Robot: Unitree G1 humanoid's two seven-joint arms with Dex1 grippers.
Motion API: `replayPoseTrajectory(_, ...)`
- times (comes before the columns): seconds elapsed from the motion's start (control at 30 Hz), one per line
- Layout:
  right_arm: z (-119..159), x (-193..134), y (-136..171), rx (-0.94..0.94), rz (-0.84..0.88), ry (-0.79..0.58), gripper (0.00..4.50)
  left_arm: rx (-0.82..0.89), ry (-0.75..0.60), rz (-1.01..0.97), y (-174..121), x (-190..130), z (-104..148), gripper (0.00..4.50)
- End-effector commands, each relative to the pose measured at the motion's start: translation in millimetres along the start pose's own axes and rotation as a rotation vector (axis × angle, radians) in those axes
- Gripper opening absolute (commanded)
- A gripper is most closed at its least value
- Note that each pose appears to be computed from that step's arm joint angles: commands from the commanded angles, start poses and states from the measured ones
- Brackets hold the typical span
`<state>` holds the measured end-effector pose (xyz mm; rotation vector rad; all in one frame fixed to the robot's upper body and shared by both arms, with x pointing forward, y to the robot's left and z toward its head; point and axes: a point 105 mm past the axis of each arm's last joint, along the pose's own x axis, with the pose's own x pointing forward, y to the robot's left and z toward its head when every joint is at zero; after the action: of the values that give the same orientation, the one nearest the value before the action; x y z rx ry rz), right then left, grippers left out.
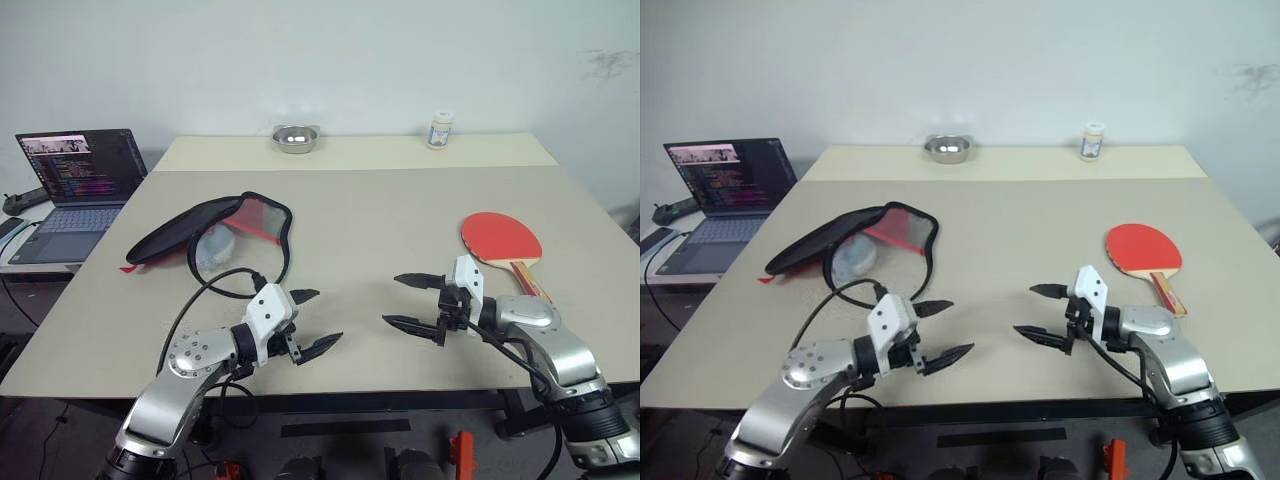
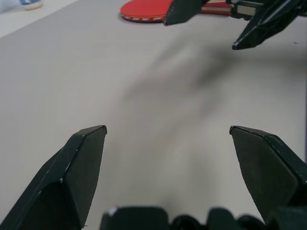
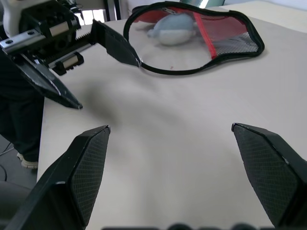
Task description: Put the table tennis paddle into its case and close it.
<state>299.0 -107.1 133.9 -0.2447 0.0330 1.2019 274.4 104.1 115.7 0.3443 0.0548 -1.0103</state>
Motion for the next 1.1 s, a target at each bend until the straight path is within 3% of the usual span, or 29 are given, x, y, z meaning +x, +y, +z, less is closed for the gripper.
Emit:
replayPoseTrajectory(0.03, 10, -9, -1, -0.048, -0.018, 0.004, 4.47, 0.034, -0.044, -0.014, 1, 8, 8, 4.5)
replayPoseTrajectory(0.37, 31, -12, 2, -0.067, -0.067, -0.035, 4.47, 0.012, -0.09, 0.021, 12, 21, 16, 4.5)
replayPoseTrajectory(0.83, 79, -10, 0, -0.061, -0.097, -0.043, 4.47, -0.011, -0.054, 0.307, 98, 33, 22, 4.5)
replayPoseTrajectory(1.1, 83, -10, -5, -0.089, -0.13, -0.066, 4.47, -0.108, 0.048, 0.353, 129, 39, 12, 4.5)
